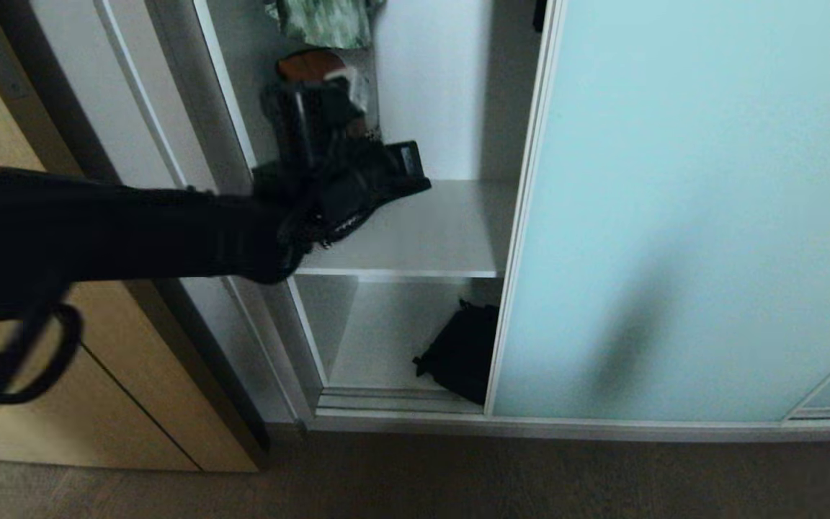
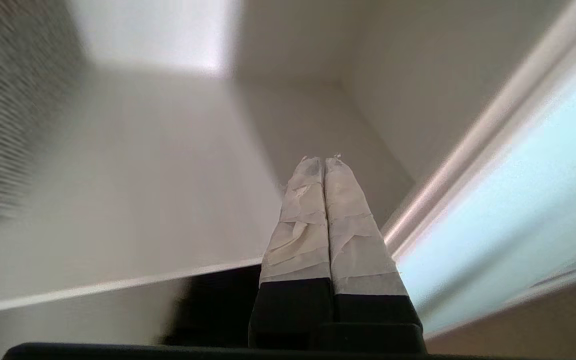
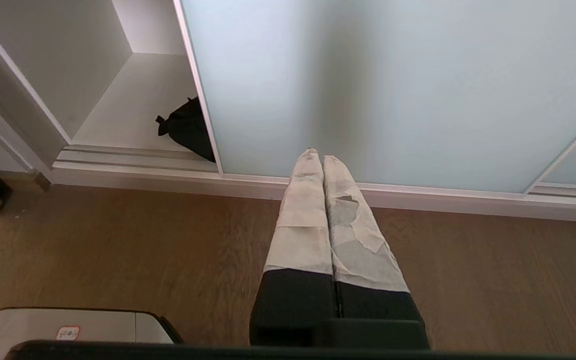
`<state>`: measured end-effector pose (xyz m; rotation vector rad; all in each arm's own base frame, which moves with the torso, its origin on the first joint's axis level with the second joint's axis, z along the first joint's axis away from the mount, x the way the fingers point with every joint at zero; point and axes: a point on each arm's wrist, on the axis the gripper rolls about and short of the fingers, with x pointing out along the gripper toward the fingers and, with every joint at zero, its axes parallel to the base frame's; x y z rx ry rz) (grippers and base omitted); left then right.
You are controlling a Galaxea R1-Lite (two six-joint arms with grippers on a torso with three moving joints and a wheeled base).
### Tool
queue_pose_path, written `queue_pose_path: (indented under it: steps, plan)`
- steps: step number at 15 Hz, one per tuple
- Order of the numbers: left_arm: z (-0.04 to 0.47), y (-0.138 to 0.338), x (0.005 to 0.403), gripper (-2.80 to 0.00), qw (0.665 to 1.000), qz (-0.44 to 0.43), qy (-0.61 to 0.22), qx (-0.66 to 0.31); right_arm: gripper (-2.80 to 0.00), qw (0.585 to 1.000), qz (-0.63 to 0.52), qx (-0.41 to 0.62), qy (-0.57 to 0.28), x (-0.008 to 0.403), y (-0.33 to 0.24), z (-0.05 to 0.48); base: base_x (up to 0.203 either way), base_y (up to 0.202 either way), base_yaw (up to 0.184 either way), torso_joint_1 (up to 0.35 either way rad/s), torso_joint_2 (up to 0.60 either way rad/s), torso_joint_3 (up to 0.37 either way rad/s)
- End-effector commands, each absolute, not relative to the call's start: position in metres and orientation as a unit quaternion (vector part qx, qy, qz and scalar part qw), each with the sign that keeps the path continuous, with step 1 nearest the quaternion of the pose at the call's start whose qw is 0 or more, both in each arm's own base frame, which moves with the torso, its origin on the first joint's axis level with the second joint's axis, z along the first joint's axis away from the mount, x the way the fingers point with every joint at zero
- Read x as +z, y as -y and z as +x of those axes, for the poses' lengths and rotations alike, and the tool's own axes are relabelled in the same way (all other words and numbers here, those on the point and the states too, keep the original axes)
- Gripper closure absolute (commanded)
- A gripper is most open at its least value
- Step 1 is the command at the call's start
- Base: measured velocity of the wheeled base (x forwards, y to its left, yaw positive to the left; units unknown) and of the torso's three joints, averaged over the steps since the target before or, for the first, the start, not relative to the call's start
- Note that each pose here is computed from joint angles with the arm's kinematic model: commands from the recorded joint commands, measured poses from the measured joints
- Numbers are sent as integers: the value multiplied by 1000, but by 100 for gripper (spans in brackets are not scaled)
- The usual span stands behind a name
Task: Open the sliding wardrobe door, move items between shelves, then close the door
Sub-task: Close the door
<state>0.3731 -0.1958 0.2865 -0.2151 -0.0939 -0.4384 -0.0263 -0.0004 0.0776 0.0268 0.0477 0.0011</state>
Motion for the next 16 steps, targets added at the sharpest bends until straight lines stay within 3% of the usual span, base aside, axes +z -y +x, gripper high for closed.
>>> queue_pose_path:
  steps: [1, 5, 9, 13, 16]
  plan:
    - [262, 131, 363, 0, 974, -66, 135, -172, 0, 1000, 14, 0, -24, 78, 0, -26, 0, 0, 0, 0, 0, 0]
    - [144, 48, 324, 0, 992, 17, 124, -25, 0, 1000, 14, 0, -24, 78, 0, -26, 0, 0, 0, 0, 0, 0]
    - [54, 0, 243, 0, 987, 36, 113, 110, 0, 1000, 14, 0, -24, 78, 0, -26, 0, 0, 0, 0, 0, 0]
    - [11, -7, 158, 0, 984, 31, 96, 150, 0, 1000, 14, 0, -24, 78, 0, -26, 0, 0, 0, 0, 0, 0]
    - [-3, -8, 120, 0, 986, 0, 76, 151, 0, 1000, 14, 0, -24, 78, 0, -26, 0, 0, 0, 0, 0, 0]
